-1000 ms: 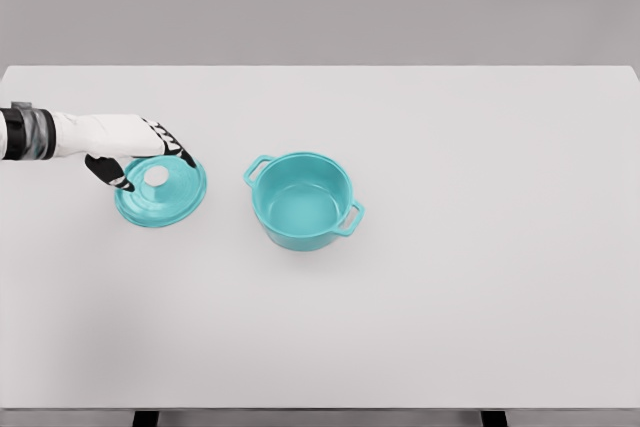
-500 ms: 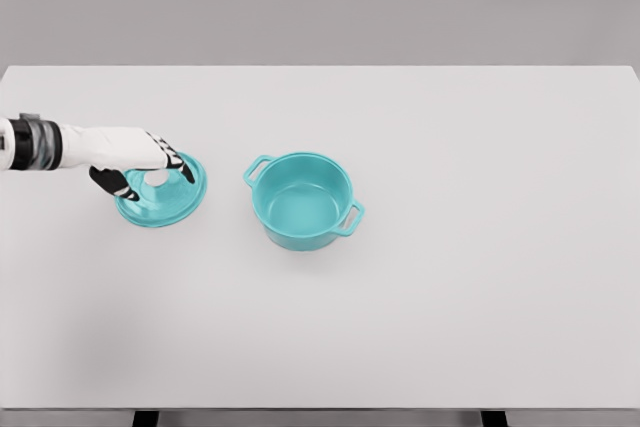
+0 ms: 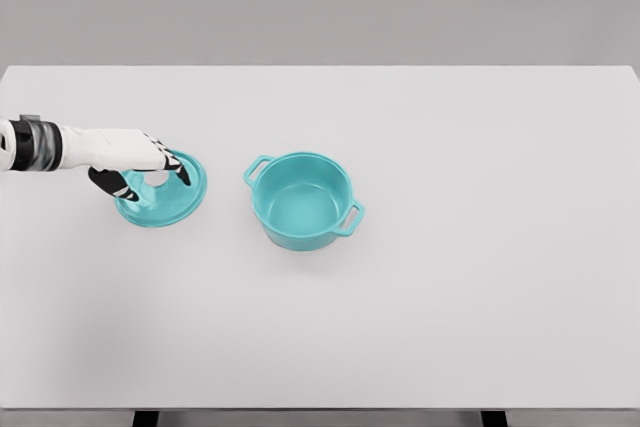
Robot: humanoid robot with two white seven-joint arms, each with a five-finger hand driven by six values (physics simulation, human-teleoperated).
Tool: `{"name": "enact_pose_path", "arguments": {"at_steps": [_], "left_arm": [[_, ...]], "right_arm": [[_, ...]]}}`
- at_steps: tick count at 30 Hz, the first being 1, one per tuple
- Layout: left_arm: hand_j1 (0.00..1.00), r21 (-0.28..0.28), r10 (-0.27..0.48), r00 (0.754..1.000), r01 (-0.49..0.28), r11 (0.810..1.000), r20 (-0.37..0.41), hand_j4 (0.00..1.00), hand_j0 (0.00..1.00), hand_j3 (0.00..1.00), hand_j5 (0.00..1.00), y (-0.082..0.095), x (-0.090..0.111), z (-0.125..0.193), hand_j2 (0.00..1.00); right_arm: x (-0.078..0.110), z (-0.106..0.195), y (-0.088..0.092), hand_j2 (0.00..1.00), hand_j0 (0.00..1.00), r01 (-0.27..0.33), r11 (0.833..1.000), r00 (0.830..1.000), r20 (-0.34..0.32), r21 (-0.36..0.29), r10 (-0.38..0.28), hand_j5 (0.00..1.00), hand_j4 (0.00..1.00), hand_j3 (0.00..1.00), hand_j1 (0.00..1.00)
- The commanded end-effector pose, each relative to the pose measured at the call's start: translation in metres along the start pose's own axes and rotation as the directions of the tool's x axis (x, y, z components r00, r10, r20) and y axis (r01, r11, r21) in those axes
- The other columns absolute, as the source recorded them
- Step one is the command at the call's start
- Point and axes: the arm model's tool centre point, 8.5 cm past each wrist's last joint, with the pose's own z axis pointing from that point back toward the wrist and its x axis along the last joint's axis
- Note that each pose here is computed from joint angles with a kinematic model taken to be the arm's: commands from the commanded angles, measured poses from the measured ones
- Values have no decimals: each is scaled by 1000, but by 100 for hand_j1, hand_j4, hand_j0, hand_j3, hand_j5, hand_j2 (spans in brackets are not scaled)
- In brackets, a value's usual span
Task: Cover the pot with left arm
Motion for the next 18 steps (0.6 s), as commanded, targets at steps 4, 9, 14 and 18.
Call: {"name": "enact_pose_path", "arguments": {"at_steps": [4,9,14,18], "left_arm": [[78,-1,15,1000,-15,1000,-10,78,78,78,78,-2,-4,-1,78],[70,4,12,1000,-12,1000,-5,70,70,70,70,1,-3,-3,70],[63,4,12,1000,-12,1000,-5,63,63,63,63,1,-3,-3,63],[58,4,12,1000,-12,1000,-5,58,58,58,58,1,-3,-3,58]], "right_arm": [[0,0,0,100,100,1,1000,1000,0,0,-1,100,100,100,100],[0,0,0,100,100,0,1000,1000,1,0,0,100,100,100,100],[0,0,0,100,100,1,1000,1000,0,0,-1,100,100,100,100],[0,0,0,100,100,-1,1000,1000,1,0,1,100,100,100,100]]}}
